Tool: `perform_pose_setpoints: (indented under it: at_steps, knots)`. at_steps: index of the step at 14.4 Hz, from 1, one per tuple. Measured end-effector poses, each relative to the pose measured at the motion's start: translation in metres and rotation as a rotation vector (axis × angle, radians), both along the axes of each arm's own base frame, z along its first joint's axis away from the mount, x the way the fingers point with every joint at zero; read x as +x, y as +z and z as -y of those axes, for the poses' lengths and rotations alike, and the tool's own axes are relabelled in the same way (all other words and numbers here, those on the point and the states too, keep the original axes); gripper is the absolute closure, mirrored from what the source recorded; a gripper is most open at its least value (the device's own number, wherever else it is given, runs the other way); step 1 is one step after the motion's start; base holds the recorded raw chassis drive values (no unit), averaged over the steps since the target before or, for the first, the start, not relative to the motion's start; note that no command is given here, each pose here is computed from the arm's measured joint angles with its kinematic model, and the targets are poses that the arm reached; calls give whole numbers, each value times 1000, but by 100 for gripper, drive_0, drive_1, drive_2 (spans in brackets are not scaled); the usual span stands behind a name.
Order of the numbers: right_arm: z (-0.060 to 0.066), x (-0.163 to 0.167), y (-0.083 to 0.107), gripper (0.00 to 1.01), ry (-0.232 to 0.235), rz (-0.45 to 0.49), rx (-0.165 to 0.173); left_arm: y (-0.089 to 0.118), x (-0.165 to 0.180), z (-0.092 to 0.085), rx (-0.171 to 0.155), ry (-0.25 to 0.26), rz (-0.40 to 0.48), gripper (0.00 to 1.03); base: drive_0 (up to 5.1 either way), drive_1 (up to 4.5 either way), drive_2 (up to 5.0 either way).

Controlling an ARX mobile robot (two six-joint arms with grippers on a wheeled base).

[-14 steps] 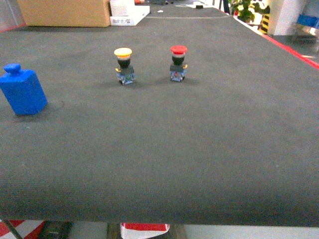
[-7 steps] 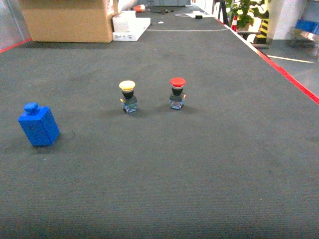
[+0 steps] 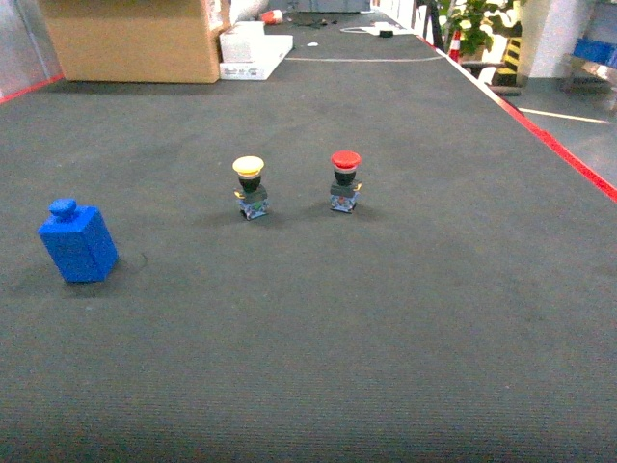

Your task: Pick blue part to blue bin on bottom shelf

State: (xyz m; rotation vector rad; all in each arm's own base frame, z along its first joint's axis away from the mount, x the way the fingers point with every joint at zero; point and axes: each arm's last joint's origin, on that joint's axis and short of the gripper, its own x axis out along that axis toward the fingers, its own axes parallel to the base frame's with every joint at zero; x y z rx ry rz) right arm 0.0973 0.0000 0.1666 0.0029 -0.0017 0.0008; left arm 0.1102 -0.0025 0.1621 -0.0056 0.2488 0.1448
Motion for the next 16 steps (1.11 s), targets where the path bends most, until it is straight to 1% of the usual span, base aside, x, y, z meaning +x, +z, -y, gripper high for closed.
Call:
perform_pose_setpoints:
  at_steps: [1,3,4,5,6,8,9,10,11,12,13,16]
  knots:
    - [0,0,0,3,-1,-1,0,-5,20,-3,-7,33,-42,5,0,0,0]
    - [0,0,0,3,-1,0,0,-2,44,-8,-17,47,-25,5,0,0,0]
    - [0,0,0,3,-1,0,0,-1,70,-12,-24,40,-14,5,0,0,0]
    - [0,0,0,3,-1,-1,0,-7,93,-14,-36,20,-32,5,0,0,0]
    - [0,0,0,3,-1,0,0,-19,111,-15,-49,-5,-69,5,0,0,0]
    - [0,0,0,3,-1,0,0,-41,135,-13,-73,-38,-155,5,0,0,0]
    - [0,0,0,3,-1,0,0,-51,142,-12,-76,-47,-194,5,0,0,0]
    - [0,0,0,3,-1,-1,0,-63,151,-12,-81,-44,-238,5,0,0,0]
    - [0,0,0,3,-1,0,0,-70,158,-13,-81,-36,-263,5,0,0,0]
    - [0,0,0,3,-1,0,0,-74,168,-14,-79,-23,-267,5,0,0,0]
    - [0,0,0,3,-1,-1,0,-73,177,-15,-78,-18,-257,5,0,0,0]
    - [0,0,0,3,-1,-1,0,-75,204,-18,-73,-19,-251,5,0,0,0]
